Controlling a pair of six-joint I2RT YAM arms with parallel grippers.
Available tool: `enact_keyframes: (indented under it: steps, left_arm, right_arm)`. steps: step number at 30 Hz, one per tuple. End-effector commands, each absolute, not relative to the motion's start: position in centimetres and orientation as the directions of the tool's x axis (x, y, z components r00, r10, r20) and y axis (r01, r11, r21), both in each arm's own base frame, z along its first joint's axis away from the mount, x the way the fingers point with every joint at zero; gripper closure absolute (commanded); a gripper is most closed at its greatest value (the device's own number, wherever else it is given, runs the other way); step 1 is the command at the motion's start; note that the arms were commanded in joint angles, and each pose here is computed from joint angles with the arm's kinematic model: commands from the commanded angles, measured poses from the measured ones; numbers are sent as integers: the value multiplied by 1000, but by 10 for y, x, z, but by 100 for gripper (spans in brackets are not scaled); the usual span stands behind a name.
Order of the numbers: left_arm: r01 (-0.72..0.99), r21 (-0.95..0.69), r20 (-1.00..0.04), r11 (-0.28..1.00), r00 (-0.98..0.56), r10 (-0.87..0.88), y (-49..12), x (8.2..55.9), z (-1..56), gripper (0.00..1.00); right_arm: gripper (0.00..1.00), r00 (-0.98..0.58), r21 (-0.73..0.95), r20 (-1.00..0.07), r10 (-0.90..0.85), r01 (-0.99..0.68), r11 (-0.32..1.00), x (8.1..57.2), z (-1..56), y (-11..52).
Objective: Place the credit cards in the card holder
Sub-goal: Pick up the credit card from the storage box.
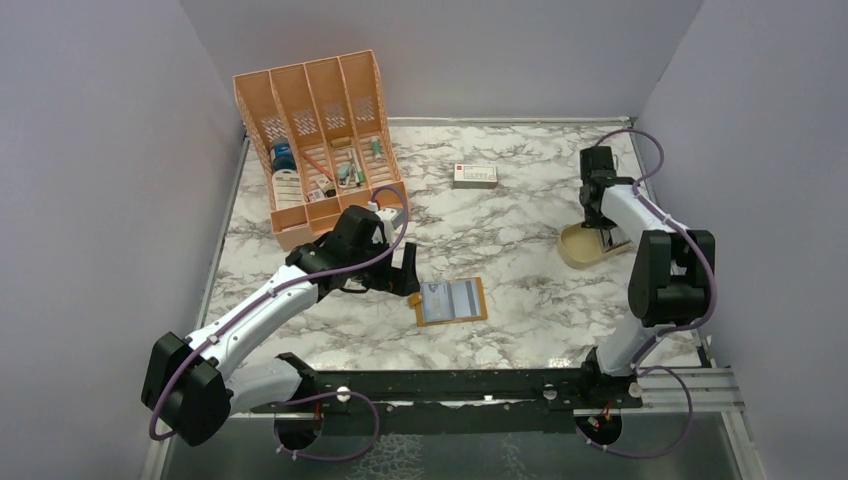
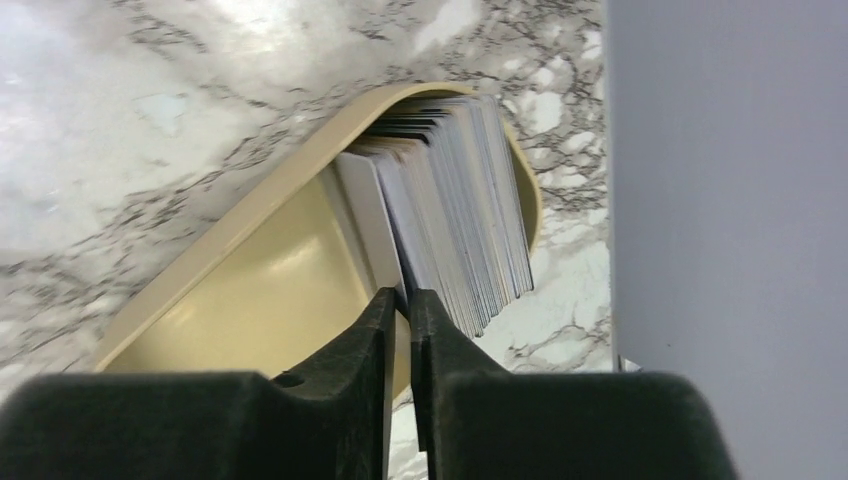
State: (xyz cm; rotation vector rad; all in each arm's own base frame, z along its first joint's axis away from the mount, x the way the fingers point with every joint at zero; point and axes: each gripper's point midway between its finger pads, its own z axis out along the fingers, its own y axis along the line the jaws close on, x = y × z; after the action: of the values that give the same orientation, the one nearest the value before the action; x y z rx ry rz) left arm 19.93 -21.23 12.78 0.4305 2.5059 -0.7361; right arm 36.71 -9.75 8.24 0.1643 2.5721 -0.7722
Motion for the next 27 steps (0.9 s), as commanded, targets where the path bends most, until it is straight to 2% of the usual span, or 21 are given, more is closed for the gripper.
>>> enact_keyframes:
  steps: [1,3,7,14,21,27]
  left_arm:
    - [442,-426,-559,789,-814,154,-215,203,140,1]
    - [444,-423,-562,790,-812,155,-216,204,141,1]
    - [453,-436,-570,777,-808,151,-219,204,146,1]
    - [485,-538,-617,689,-784,71,-235,198,172,2]
    - [429,-681,-598,594,-793,-113,-249,195,189,7]
    - [350,-818,-486,456,-845,-223,-267,190,203,14]
  right_arm:
    - [94,-838,-338,-546,16,238,911,380,106,-73]
    - [99,-835,-312,-549,23,231,922,377,111,-67]
    - [99,-829,-273,-558,41,230,934,368,126,-58]
    - [99,-789,-105,-606,105,209,972,354,158,-24]
    - [99,-698,226,-701,143,-27,974,337,200,53]
    - [99,-660,479,-725,197,-277,833,303,223,124]
